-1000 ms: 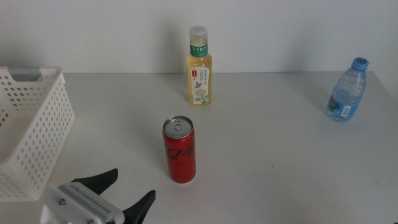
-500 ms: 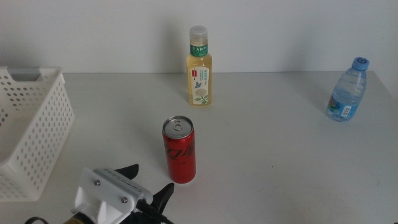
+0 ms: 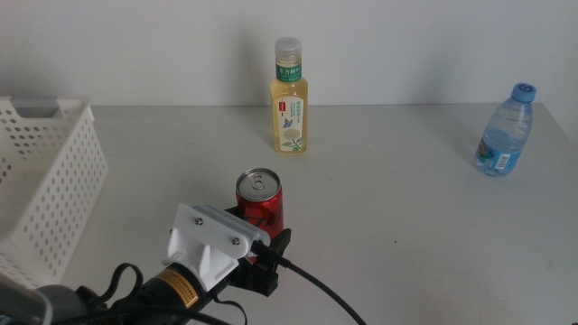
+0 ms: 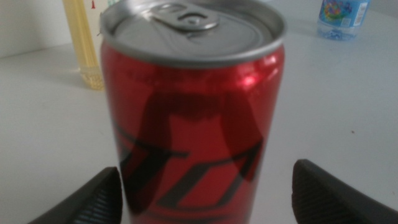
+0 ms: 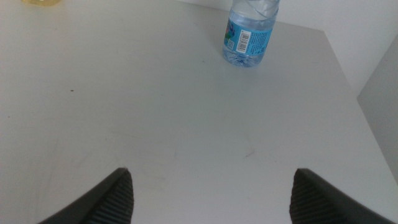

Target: Use arms to grab the bottles and put them into the dustbin to the left of the table.

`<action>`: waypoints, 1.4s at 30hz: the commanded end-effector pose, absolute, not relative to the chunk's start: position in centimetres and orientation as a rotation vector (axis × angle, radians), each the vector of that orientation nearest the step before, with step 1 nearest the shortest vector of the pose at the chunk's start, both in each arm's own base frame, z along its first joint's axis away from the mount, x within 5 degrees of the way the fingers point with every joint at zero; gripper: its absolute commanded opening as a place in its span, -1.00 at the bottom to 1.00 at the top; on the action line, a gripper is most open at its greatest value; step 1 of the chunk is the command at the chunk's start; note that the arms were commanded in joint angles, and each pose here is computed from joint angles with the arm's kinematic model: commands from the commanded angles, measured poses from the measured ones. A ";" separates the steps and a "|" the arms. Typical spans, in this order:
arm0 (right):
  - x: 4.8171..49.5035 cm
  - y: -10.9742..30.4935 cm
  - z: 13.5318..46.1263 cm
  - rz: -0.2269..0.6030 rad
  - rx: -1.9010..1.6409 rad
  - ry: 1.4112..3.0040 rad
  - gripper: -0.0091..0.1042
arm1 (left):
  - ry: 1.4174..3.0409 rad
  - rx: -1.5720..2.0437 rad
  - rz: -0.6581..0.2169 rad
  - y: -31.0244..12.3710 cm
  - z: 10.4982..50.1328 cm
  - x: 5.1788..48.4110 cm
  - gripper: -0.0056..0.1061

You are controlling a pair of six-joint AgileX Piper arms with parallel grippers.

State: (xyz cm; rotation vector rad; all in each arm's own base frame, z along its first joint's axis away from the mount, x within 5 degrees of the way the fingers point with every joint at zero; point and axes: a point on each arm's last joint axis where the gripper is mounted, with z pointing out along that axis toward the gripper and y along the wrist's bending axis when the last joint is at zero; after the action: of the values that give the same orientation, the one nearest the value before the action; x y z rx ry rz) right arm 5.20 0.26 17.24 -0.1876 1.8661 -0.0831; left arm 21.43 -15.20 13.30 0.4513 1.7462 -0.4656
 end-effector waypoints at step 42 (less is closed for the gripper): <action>5.2 0.2 18.0 -0.105 -0.183 1.779 0.29 | 2.266 0.538 -0.132 -9.5 37.1 29.6 -0.93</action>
State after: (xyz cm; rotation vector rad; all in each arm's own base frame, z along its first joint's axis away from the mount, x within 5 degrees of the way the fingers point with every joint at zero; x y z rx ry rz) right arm 5.20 0.26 17.24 -0.1876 1.8661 -0.0831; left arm 29.76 -10.81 33.37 0.5560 2.3595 -0.1581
